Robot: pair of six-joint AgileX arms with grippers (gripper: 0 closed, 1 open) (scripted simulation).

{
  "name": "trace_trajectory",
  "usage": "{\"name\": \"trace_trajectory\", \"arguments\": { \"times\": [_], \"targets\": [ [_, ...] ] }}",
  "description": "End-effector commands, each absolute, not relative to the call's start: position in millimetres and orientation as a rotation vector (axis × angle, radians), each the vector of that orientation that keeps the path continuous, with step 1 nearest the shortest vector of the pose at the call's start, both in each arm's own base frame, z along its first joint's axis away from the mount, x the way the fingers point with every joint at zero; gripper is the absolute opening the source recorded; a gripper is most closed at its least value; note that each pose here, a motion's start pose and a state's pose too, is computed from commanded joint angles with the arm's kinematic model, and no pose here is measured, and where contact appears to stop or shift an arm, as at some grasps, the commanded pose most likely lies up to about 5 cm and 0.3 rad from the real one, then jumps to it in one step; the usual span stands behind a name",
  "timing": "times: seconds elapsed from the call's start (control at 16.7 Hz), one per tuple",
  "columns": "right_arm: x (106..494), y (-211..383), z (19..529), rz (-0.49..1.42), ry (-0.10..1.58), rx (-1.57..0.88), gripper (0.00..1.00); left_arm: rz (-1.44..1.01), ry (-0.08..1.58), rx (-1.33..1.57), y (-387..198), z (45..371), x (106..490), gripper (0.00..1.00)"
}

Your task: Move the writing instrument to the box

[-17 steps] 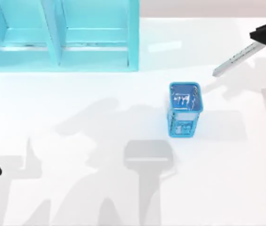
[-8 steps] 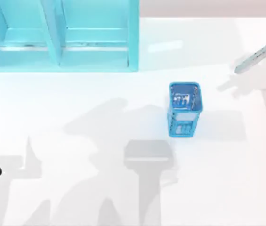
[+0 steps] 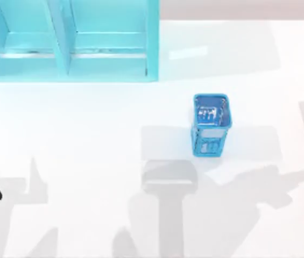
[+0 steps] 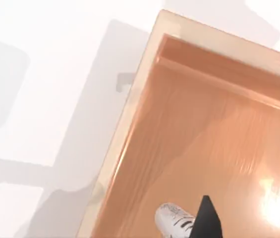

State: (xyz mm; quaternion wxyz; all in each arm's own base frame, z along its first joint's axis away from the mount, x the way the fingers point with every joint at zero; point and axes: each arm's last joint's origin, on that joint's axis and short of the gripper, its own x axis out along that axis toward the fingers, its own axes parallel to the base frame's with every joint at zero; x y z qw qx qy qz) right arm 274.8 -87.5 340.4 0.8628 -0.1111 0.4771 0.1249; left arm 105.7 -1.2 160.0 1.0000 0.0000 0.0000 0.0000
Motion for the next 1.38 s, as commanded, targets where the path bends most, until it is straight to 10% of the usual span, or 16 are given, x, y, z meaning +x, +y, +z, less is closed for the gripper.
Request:
{"name": "trace_trajectory", "arguments": {
  "times": [1.26,1.38],
  "targets": [
    [266,-99,288,0.164,1.066,-0.254,0.0,0.0,0.0,0.0,-1,160,106,1.0],
    [266,-99,288,0.164,1.066,-0.254,0.15,0.0,0.0,0.0,-1,160,106,1.0]
  ]
}}
